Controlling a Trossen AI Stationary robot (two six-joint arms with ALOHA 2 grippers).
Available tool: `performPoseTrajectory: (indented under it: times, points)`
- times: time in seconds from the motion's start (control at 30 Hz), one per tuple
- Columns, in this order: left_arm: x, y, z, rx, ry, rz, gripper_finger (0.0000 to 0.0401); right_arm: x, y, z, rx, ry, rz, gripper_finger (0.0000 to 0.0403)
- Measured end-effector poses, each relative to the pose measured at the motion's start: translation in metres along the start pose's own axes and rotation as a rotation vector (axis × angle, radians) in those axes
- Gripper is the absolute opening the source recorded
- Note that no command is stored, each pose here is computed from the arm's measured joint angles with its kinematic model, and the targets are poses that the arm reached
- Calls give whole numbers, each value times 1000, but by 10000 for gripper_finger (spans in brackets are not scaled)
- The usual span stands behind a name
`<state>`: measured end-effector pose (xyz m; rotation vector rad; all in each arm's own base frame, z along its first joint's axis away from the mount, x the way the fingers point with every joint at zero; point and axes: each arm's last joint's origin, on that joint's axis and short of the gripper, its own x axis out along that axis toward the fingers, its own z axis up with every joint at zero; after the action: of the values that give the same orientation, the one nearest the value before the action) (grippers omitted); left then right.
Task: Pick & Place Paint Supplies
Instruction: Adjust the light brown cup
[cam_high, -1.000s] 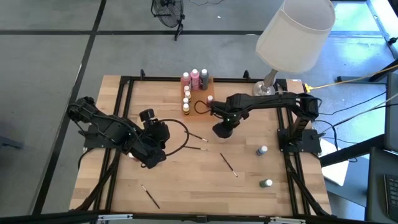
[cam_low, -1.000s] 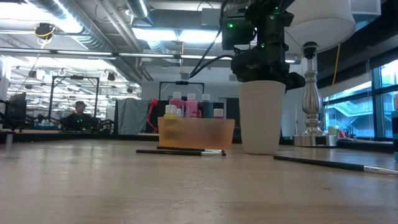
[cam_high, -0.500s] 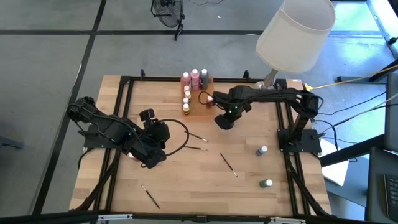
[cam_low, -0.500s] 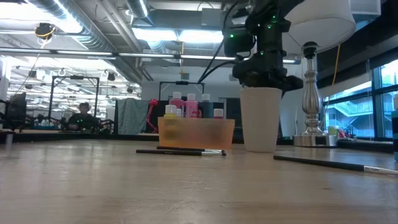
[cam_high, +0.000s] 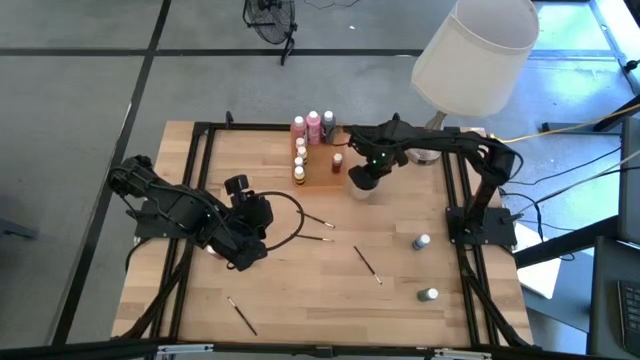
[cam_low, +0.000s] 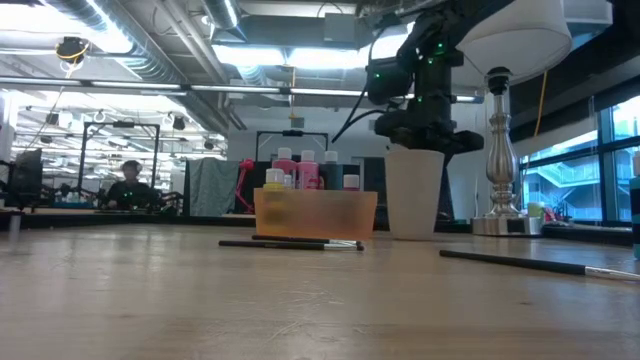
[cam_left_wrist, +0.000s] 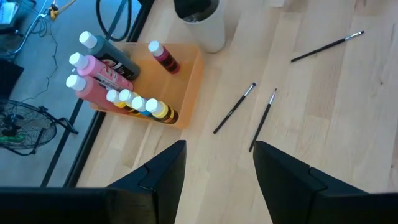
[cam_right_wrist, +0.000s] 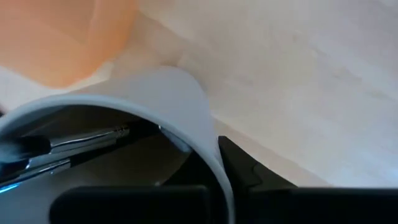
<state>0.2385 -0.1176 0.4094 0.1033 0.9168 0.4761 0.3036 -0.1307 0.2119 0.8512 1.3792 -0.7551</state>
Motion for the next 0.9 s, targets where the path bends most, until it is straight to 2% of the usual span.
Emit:
performPoseTrajectory:
  times: [0.53, 0.9]
  points:
    - [0, 0, 0, 10, -12, 15, 184, -1, -14, 14, 42, -39, 24, 7]
    - [0, 0, 0, 9, -13, 16, 184, -12, -17, 11, 53, 41, -11, 7]
